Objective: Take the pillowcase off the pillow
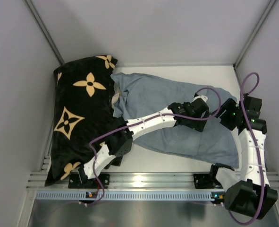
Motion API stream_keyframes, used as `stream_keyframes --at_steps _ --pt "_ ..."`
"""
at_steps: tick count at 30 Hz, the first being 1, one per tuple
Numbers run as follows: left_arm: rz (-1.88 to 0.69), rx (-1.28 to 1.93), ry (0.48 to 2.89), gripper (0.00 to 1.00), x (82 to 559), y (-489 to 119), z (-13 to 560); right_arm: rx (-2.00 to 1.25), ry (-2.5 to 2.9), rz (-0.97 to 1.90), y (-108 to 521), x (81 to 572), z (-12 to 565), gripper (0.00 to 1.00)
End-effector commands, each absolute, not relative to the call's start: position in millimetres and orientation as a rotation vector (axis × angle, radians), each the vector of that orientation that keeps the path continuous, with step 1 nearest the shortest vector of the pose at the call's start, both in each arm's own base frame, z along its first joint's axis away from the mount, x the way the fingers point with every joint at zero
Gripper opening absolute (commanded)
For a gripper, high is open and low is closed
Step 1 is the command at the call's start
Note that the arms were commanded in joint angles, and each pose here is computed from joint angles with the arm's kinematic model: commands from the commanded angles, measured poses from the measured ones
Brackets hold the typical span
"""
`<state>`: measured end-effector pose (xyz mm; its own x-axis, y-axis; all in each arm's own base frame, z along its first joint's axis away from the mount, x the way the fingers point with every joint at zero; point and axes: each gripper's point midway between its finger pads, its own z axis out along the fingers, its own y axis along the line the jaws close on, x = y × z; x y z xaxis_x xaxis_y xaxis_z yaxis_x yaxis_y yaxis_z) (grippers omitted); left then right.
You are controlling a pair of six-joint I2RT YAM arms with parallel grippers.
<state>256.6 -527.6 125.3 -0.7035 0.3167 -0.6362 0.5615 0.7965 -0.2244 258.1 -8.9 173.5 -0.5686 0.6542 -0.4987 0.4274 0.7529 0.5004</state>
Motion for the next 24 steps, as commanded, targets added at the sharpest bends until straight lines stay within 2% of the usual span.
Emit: stream_keyframes --at_steps 1,5,15,18,19,22,24 --pt "-0.524 0.600 2.362 0.86 265.4 -534.5 123.8 0.785 2.233 0.438 -8.6 256.9 179.7 0.63" --pt "-0.496 0.590 2.360 0.85 267.7 -532.2 119.7 0.779 2.234 0.457 -6.2 257.6 178.9 0.63" --pt "-0.421 0.572 2.295 0.65 274.4 -506.2 150.2 0.752 2.243 0.476 -1.7 257.5 171.0 0.62" --pt "-0.399 0.564 2.282 0.55 277.7 -498.1 156.5 0.737 2.254 0.502 6.2 259.0 167.1 0.61" --pt "-0.399 0.553 2.274 0.48 279.4 -495.1 162.2 0.707 2.270 0.512 12.7 260.1 164.8 0.61" --pt "-0.373 0.527 2.268 0.35 282.8 -482.7 168.5 0.612 2.342 0.509 33.7 262.8 159.3 0.61" --pt "-0.339 0.522 2.267 0.34 285.1 -473.3 167.3 0.594 2.359 0.456 39.8 265.4 158.5 0.60"
